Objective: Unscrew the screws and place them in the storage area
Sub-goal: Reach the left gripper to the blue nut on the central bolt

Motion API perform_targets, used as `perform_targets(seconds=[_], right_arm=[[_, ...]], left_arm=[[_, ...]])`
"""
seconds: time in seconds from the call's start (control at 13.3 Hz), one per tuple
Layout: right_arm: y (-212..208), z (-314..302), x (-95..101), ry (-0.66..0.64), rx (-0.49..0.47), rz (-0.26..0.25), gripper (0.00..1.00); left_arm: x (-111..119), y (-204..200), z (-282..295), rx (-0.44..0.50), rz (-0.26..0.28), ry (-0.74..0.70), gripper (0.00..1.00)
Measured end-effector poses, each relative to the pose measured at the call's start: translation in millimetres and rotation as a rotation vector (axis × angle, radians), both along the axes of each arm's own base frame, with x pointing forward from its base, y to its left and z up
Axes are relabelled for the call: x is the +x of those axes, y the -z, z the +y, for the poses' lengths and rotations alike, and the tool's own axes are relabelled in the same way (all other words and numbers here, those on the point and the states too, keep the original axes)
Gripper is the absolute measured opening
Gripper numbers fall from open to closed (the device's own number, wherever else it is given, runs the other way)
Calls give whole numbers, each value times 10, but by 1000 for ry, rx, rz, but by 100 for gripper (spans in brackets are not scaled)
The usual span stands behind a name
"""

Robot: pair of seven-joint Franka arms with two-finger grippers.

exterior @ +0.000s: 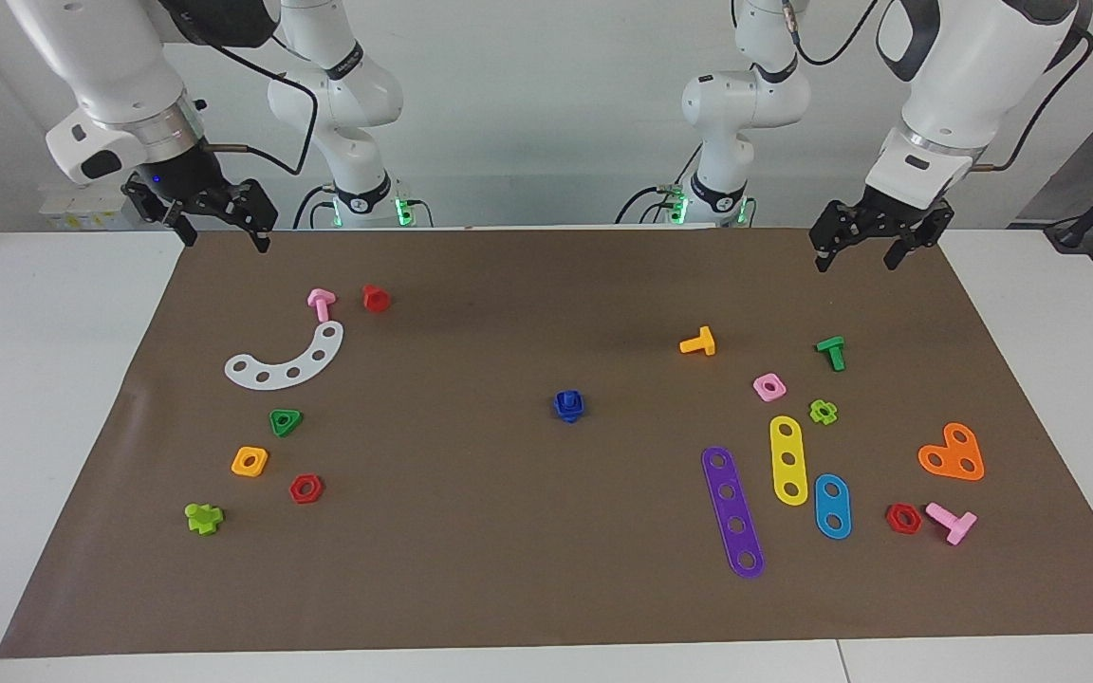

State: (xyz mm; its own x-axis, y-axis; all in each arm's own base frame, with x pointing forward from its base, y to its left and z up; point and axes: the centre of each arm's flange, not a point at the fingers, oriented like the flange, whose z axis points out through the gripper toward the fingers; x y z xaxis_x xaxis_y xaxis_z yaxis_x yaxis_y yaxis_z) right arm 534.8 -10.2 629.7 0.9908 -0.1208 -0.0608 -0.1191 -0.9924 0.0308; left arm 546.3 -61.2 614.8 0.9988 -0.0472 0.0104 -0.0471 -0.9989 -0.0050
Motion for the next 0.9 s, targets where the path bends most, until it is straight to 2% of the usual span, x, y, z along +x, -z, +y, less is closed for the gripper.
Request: perform_targets(seconds=[0.53, 0.68, 0.9], right_arm=[[0, 0, 0, 0, 0, 0, 100], [0, 0, 0, 0, 0, 0, 100], [0, 0, 0, 0, 0, 0, 100]], left_arm=[[-9, 99, -118, -2, 11, 21, 98], [-8, 202, -405, -7, 2, 39, 97], [45, 542, -1203, -23, -12, 9, 97]])
